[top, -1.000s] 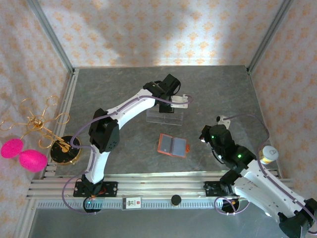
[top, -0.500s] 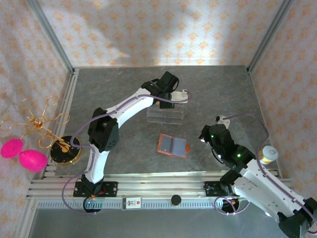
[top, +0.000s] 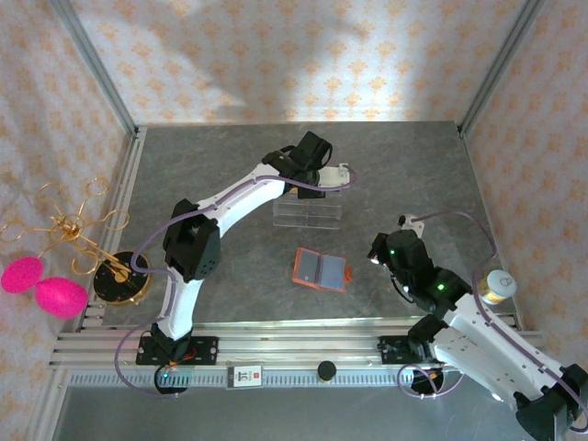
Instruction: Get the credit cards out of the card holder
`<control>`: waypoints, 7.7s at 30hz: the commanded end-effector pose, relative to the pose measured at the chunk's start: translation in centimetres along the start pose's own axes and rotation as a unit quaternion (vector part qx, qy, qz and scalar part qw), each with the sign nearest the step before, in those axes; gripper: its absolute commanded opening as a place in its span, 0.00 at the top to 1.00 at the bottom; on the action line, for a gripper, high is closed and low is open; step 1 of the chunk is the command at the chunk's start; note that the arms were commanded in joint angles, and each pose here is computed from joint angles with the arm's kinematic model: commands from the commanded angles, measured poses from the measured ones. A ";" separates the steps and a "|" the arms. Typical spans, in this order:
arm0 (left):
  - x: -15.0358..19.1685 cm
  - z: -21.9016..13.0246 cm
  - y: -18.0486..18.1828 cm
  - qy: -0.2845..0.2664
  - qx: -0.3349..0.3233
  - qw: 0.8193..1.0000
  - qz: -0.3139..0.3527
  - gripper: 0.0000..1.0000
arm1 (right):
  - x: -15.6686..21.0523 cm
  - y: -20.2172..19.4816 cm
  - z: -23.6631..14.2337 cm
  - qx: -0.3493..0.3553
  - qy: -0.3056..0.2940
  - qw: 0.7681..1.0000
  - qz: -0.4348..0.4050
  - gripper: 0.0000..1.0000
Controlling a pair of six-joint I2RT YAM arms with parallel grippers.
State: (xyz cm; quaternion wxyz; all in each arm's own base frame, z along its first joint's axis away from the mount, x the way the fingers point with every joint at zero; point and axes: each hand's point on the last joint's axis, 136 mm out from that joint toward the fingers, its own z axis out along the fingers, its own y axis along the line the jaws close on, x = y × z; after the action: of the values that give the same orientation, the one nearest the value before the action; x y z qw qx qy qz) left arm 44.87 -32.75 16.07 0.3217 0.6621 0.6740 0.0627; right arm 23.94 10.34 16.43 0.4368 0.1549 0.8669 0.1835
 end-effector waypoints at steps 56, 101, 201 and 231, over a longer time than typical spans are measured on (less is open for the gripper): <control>-2.3 -0.9 7.4 -0.041 -0.184 0.974 -0.122 0.64 | 0.4 1.2 0.2 -0.038 0.013 0.999 0.020 0.85; 3.0 -22.4 -4.3 -0.374 -0.100 0.697 -0.604 0.01 | -5.0 11.8 21.4 0.049 0.050 0.988 -0.134 1.00; 7.3 -8.8 -21.7 -0.198 0.125 0.645 -0.728 0.69 | 17.2 12.1 8.6 -0.078 0.164 0.943 -0.279 1.00; 3.5 -4.2 -25.1 -0.084 0.176 0.694 -0.693 0.95 | 11.2 8.1 4.8 -0.054 0.088 0.987 -0.121 0.52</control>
State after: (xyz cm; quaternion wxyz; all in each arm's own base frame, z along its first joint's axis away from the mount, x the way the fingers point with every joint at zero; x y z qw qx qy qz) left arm 22.07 -29.29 4.77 0.2173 0.0201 0.9089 -0.3554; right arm 22.56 26.63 11.59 0.3892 -0.0344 0.8900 0.2351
